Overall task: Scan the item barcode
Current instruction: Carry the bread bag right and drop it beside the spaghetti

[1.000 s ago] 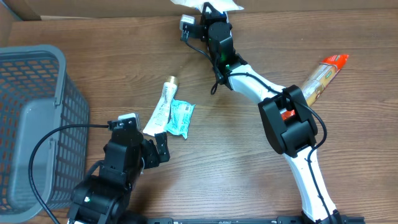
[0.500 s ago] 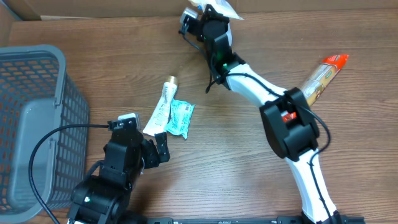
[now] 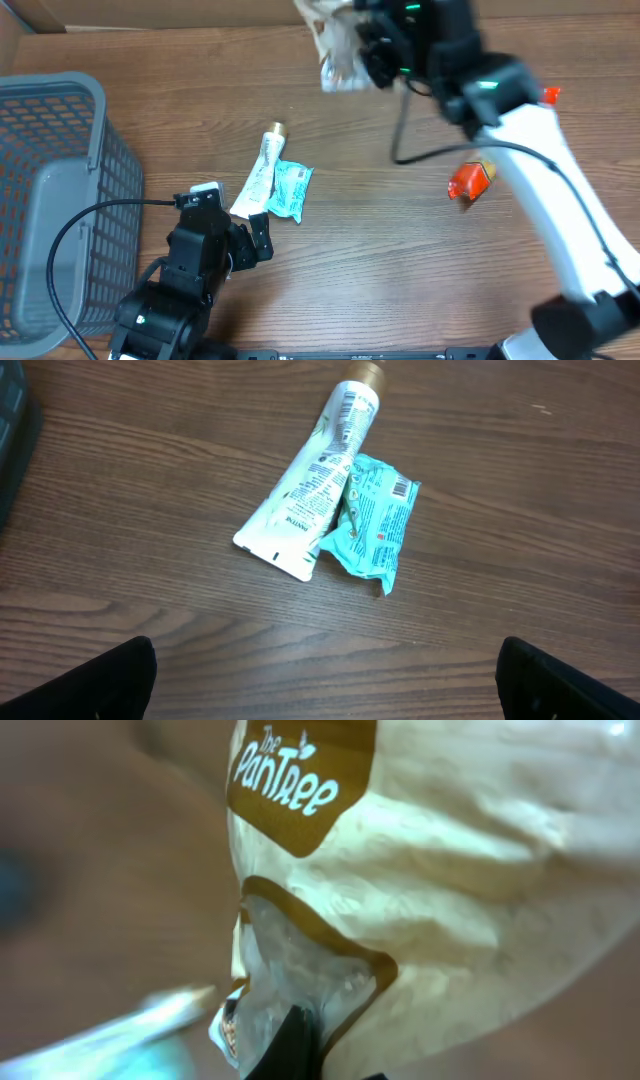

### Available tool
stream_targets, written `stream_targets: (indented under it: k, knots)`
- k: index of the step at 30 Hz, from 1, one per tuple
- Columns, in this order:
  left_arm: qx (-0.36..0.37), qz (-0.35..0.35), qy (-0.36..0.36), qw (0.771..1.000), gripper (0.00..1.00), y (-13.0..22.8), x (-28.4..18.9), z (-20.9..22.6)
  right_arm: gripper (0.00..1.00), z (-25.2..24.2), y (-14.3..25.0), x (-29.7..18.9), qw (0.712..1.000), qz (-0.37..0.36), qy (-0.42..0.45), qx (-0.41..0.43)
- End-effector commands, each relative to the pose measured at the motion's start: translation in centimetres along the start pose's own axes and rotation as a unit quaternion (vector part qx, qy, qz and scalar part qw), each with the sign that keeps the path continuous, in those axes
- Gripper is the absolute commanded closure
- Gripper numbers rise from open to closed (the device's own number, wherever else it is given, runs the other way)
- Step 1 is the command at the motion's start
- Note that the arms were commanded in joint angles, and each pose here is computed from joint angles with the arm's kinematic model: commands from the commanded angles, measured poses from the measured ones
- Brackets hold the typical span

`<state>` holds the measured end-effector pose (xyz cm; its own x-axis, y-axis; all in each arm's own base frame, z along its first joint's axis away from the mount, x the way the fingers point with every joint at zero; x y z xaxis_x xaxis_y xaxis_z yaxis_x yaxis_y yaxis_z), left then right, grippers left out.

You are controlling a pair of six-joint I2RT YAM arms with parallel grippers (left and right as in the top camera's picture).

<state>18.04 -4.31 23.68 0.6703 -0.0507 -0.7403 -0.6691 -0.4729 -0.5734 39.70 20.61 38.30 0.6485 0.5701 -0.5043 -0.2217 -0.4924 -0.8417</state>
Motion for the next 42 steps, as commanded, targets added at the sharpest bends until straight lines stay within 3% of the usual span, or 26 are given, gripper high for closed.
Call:
stream_targets:
  k: [1,6,10,14,18,21,28,32,38,42]
  knots:
    - [-0.009,-0.006,-0.004,1.0,0.0,-0.2,0.0,0.1,0.96,2.4,0.2,-2.6,0.955,-0.022,-0.222,0.193]
    - [-0.009,-0.006,-0.003,1.0,0.0,-0.2,0.0,0.1,0.96,1.2,2.4,-6.2,0.877,0.006,-0.335,0.344]
    - [-0.009,-0.006,-0.003,1.0,0.01,-0.2,0.0,0.1,0.96,-1.0,4.2,-8.1,0.846,0.015,-0.338,0.412]
    - [-0.009,-0.006,-0.003,1.0,0.0,-0.2,0.0,0.1,0.96,-4.2,6.6,-8.7,0.855,0.023,-0.266,0.445]
    - [-0.009,-0.006,-0.003,1.0,0.0,-0.2,0.0,0.1,0.96,-7.9,10.7,-8.5,0.872,0.068,-0.125,0.468]
    - [-0.009,-0.006,-0.004,1.0,0.0,-0.2,0.0,0.1,0.96,-10.1,14.2,-7.7,0.855,0.104,-0.026,0.507]
    - [-0.009,-0.006,-0.003,1.0,0.01,-0.2,0.0,0.1,0.96,-12.4,20.8,-2.7,0.861,0.078,0.023,0.502]
    - [-0.009,-0.006,-0.003,1.0,0.0,-0.2,0.0,0.1,0.96,-13.2,25.6,0.0,0.858,0.099,0.082,0.497]
    - [-0.009,-0.006,-0.003,1.0,0.0,-0.2,0.0,0.1,0.96,-12.6,32.3,2.6,0.816,0.178,0.127,0.535]
    - [-0.009,-0.006,-0.003,1.0,0.0,-0.2,0.0,0.1,0.96,-12.4,36.2,1.8,0.749,0.241,0.185,0.588]
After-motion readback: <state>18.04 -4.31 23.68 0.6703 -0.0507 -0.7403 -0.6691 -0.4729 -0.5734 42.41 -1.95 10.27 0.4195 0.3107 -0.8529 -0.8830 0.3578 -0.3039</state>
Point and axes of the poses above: each gripper's point midway between its finger pads, its own x axis out along the fingers, its own z axis along the line the jaws close on, y = z × x, the point moved 6 cm from there along -x, back along the fingers, and after that the axes turned 14 degrees about -x, right-handed, at the moved point
